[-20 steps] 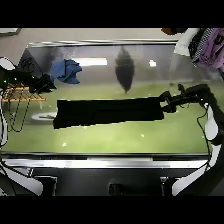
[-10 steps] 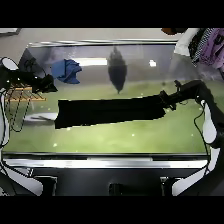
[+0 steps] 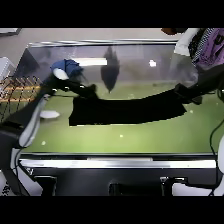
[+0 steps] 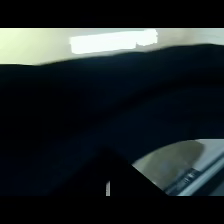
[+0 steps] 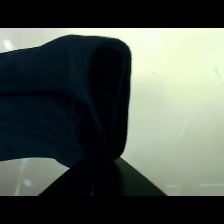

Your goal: Fold the clothes and pants, and hang the long-sleeved shirts on hangers.

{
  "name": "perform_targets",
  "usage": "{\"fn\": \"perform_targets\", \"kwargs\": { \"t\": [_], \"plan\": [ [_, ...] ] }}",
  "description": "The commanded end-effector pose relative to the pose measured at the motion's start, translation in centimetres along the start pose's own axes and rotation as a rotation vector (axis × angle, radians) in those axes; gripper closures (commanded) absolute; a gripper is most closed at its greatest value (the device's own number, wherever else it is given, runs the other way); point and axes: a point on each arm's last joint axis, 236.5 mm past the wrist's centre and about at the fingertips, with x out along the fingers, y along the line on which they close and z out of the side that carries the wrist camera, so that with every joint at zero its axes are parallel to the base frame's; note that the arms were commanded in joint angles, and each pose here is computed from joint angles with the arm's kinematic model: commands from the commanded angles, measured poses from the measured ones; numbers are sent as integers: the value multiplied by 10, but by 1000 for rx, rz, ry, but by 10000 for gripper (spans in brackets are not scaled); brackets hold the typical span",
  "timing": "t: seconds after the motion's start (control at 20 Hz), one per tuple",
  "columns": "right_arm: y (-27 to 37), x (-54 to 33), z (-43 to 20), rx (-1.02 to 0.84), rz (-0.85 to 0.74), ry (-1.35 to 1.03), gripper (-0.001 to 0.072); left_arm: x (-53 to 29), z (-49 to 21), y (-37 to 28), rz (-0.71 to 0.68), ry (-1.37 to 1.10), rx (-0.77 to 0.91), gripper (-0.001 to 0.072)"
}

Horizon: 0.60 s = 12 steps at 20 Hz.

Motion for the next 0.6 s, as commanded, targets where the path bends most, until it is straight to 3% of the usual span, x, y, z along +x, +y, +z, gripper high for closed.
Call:
{"fn": "perform_targets", "kwargs": {
  "t": [0.0,0.4,0.55],
  "plan": [
    [3,-48,-9,0,-35,-86,683,90,-37,-98,-202,1,-22,688],
    [14,-86,-23,2,-23,-148,684,213,-99,-176,-405,-30,-330,688],
    [15,-91,-25,2,-21,-159,684,230,-117,-185,-415,-3,-338,688]
  ]
}}
